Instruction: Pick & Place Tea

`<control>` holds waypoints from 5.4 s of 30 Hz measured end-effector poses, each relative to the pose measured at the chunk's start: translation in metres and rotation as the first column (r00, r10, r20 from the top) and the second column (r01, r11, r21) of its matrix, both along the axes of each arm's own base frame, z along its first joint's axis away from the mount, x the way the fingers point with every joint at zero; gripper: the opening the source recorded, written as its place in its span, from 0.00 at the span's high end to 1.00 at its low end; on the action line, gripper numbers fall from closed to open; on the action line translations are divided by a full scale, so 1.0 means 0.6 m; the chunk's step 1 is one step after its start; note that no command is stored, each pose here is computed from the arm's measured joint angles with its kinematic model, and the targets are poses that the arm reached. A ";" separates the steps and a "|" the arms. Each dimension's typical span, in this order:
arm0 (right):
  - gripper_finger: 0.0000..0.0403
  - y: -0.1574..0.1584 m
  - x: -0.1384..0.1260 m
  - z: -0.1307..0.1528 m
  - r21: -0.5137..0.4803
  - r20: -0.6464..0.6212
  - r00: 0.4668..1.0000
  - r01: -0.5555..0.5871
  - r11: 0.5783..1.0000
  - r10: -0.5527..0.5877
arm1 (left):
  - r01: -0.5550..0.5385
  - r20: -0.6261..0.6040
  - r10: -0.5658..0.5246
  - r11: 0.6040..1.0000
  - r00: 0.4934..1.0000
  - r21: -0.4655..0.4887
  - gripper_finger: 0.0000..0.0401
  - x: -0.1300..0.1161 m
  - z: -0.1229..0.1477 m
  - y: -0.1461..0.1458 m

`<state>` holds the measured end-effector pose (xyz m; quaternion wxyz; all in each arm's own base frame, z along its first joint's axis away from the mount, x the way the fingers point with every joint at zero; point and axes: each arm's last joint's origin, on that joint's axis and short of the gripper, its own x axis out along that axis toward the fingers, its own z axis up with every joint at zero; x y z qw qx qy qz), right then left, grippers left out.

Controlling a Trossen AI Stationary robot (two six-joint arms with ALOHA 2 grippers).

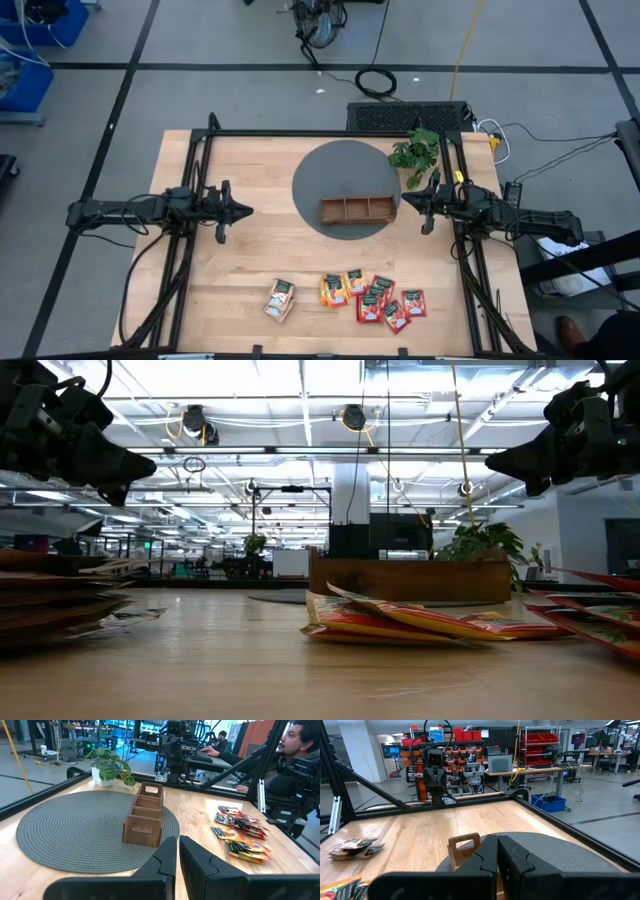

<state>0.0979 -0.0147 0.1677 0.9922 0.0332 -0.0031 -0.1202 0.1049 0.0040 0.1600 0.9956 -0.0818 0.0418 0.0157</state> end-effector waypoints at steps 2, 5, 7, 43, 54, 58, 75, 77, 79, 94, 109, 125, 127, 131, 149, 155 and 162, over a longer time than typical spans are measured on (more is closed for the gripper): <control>1.00 0.000 0.000 0.000 0.000 -0.001 1.000 0.000 1.000 0.000 | 0.001 0.000 -0.001 1.000 1.000 0.000 0.94 0.000 0.000 0.000; 1.00 0.000 0.000 0.000 0.000 0.000 1.000 0.000 1.000 0.000 | 0.000 0.000 0.000 1.000 1.000 0.000 0.94 0.000 0.000 0.000; 1.00 0.000 0.000 0.000 0.000 0.000 1.000 0.000 1.000 0.000 | 0.000 0.000 0.000 1.000 1.000 0.000 0.94 0.000 0.000 0.000; 1.00 0.000 0.000 0.000 0.000 0.000 1.000 0.000 1.000 0.000 | 0.000 0.001 0.000 1.000 1.000 0.000 0.94 0.000 0.000 0.000; 1.00 0.000 0.000 0.000 0.000 -0.001 1.000 0.000 1.000 0.000 | 0.000 0.000 0.000 1.000 1.000 0.000 0.94 0.000 0.000 0.000; 1.00 0.000 0.000 0.000 0.000 0.000 1.000 0.000 1.000 0.000 | 0.001 0.000 -0.001 1.000 1.000 0.000 0.94 0.000 0.000 0.000; 1.00 0.000 0.000 0.000 0.000 -0.001 1.000 0.000 1.000 0.000 | 0.000 0.000 0.000 1.000 1.000 0.000 0.94 0.000 0.000 0.000; 1.00 0.000 0.000 0.000 0.000 0.000 1.000 0.000 1.000 0.000 | 0.000 0.001 0.000 1.000 1.000 0.000 0.94 0.000 0.000 0.000; 1.00 0.000 0.000 0.000 0.000 0.000 1.000 0.000 1.000 0.000 | 0.000 0.000 0.000 1.000 1.000 0.000 0.94 0.000 0.000 0.000; 1.00 0.000 0.000 0.000 0.000 0.000 1.000 0.000 1.000 0.000 | 0.000 0.000 0.000 1.000 1.000 0.000 0.94 0.000 0.000 0.000; 1.00 0.000 0.000 0.000 0.000 0.000 1.000 0.000 1.000 0.000 | 0.000 0.001 0.000 1.000 1.000 0.000 0.94 0.000 0.000 0.000; 1.00 0.000 0.000 0.000 0.000 0.000 1.000 0.000 1.000 0.000 | 0.000 0.000 0.000 1.000 1.000 0.000 0.94 0.000 0.000 0.000; 1.00 0.000 0.000 0.000 0.000 0.000 1.000 0.000 1.000 0.000 | 0.000 0.000 0.000 1.000 1.000 0.000 0.94 0.000 0.000 0.000; 1.00 0.000 0.000 0.000 0.000 0.000 1.000 0.000 1.000 0.000 | 0.000 0.000 0.000 1.000 1.000 0.000 0.94 0.000 0.000 0.000; 1.00 0.000 0.000 0.000 0.000 0.000 1.000 0.000 1.000 0.000 | 0.000 0.000 0.000 1.000 1.000 0.000 0.94 0.000 0.000 0.000; 1.00 0.000 0.000 0.000 0.000 -0.001 1.000 0.000 1.000 0.000 | 0.000 0.001 0.000 1.000 1.000 0.000 0.94 0.000 0.000 0.000; 1.00 0.000 0.000 0.000 -0.053 -0.013 1.000 0.000 0.999 0.000 | 0.000 0.000 0.000 1.000 1.000 0.000 0.94 0.000 0.000 0.000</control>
